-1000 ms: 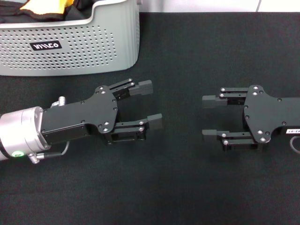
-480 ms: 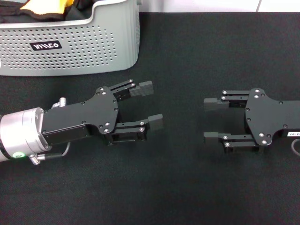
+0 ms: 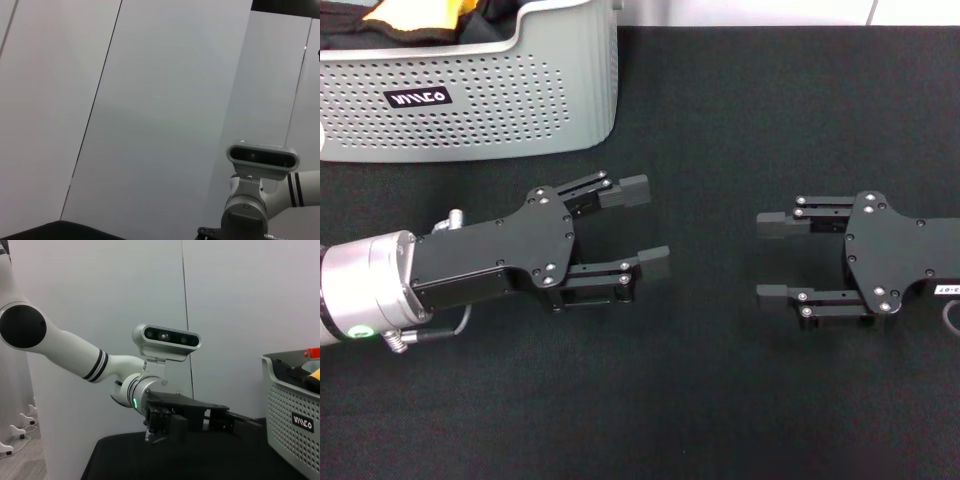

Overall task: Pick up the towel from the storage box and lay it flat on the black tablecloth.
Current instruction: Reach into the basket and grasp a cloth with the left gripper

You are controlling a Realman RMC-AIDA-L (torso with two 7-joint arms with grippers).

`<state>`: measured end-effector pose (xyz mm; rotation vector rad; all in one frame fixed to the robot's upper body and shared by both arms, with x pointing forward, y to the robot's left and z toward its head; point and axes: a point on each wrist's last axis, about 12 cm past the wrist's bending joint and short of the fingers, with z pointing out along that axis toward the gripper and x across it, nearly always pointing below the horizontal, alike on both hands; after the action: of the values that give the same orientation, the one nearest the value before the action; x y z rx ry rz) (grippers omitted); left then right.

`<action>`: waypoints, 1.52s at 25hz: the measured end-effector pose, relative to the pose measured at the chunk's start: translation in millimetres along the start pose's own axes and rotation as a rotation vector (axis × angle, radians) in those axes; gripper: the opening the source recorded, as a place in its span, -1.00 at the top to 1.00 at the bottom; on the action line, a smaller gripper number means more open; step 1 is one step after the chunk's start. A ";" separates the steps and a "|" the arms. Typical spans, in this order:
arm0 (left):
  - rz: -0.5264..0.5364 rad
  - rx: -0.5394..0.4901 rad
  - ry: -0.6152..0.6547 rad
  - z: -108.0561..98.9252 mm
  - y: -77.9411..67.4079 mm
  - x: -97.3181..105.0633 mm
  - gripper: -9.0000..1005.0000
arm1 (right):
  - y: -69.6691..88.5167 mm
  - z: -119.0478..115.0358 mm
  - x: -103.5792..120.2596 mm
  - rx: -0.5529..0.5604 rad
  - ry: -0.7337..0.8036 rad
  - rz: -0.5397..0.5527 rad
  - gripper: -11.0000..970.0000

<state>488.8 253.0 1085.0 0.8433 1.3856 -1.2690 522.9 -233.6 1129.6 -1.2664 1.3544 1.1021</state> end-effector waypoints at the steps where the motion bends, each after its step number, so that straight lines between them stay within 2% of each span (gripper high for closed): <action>1: 0.000 0.000 0.000 0.1 -0.1 0.0 -0.75 | 0.3 -0.2 0.3 0.001 0.000 0.001 -0.36; 7: 0.000 -0.027 -0.023 -2.3 0.6 -0.4 -0.75 | 0.1 -2.2 1.4 0.015 0.000 0.002 -0.36; 10: 0.007 -0.138 -0.090 -14.3 7.2 -4.1 -0.75 | -0.8 -6.0 1.5 0.035 -0.007 0.004 -0.36; 13: 0.014 -0.294 -0.193 -33.8 12.6 -5.1 -0.75 | 1.6 -9.2 4.5 0.049 -0.011 0.009 -0.35; 16: 0.047 -0.367 -0.240 -44.8 13.5 -6.8 -0.75 | 3.8 -12.1 7.3 0.061 -0.013 0.006 -0.35; 20: 0.041 -0.462 -0.298 -53.1 17.8 -6.3 -0.75 | 4.9 -13.4 9.5 0.068 -0.019 0.005 -0.35; 26: -0.005 -0.633 -0.328 -59.2 32.4 1.1 -0.75 | 6.0 -16.0 11.1 0.080 -0.024 0.006 -0.35; 31: -0.039 -0.711 -0.322 -60.4 41.7 5.1 -0.75 | 5.8 -19.9 10.6 0.093 -0.031 0.006 -0.35; 38: -0.051 -0.742 -0.318 -61.5 45.0 6.6 -0.75 | 6.6 -20.4 11.3 0.091 -0.027 0.007 -0.35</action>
<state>516.2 320.5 1062.1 0.0916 1.4610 -0.7743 514.9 -255.0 1121.5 -1.1774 1.3741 1.0477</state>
